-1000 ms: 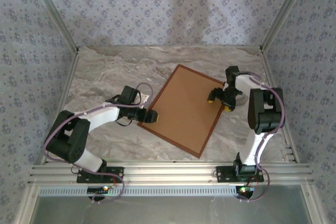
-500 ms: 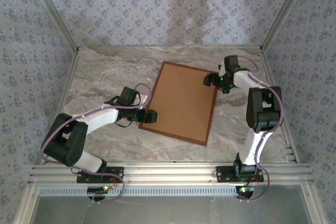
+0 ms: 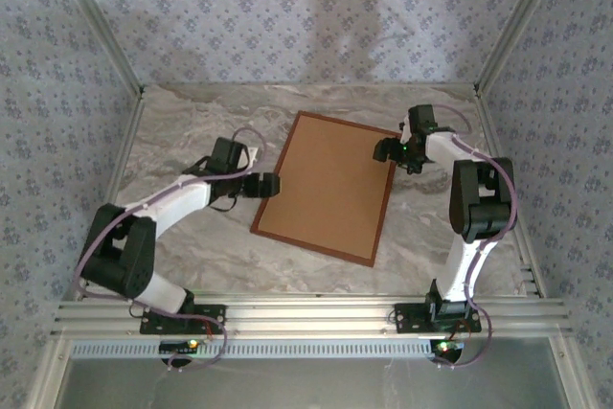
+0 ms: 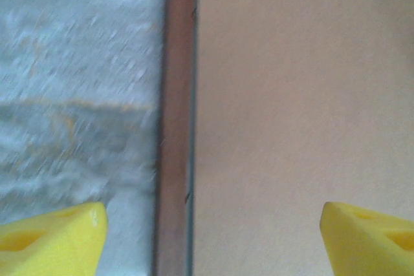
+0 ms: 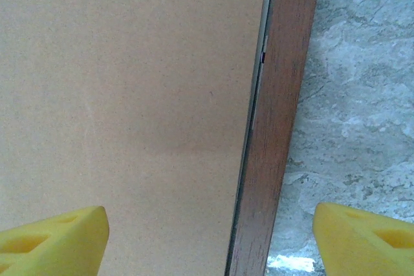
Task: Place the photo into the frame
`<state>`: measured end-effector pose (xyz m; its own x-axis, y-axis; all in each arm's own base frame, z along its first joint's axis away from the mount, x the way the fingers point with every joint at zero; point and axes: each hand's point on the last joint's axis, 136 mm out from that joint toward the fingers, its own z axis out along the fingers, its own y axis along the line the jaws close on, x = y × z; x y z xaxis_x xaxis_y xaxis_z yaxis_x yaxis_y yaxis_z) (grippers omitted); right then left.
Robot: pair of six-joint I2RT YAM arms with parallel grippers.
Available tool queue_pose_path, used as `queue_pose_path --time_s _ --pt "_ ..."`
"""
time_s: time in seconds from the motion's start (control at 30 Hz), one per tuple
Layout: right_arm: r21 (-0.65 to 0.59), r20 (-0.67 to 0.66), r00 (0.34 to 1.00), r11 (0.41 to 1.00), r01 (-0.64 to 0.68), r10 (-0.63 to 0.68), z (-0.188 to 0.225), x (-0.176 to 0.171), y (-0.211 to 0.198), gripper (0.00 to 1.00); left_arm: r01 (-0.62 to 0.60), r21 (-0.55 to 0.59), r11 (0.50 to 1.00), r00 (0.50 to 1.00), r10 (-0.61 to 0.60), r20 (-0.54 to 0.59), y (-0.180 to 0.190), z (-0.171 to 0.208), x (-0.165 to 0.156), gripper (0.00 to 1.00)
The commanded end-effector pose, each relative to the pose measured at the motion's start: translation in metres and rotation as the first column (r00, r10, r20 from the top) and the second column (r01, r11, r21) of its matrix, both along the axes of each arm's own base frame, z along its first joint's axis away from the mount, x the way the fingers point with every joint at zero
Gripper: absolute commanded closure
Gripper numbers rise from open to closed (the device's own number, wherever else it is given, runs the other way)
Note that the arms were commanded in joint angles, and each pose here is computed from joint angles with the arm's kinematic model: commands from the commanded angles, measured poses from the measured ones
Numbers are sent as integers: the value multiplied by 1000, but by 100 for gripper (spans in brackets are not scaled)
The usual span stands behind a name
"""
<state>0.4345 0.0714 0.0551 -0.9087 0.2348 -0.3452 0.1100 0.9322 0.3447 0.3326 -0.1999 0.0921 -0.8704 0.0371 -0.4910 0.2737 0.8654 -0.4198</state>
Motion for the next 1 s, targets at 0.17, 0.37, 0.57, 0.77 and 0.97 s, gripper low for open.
queue_pose_path --time_s 0.17,0.37,0.57,0.77,0.97 --pt "29 22 1000 999 14 -15 -1 4 -1 16 110 -52 993 994 -110 -13 -46 4 46 19" --pt "53 23 999 998 22 -23 -6 10 0 16 124 -20 992 992 -125 -24 -63 -4 83 19" --pt "69 24 999 997 23 -25 -7 14 1 16 122 39 992 992 -121 -41 -69 -15 118 19" --pt "79 16 999 996 27 -28 -11 17 2 16 135 42 990 989 -133 -58 -83 -21 145 19" --pt "94 13 999 995 30 -31 -13 22 4 16 144 44 989 986 -140 -88 -93 -32 159 18"
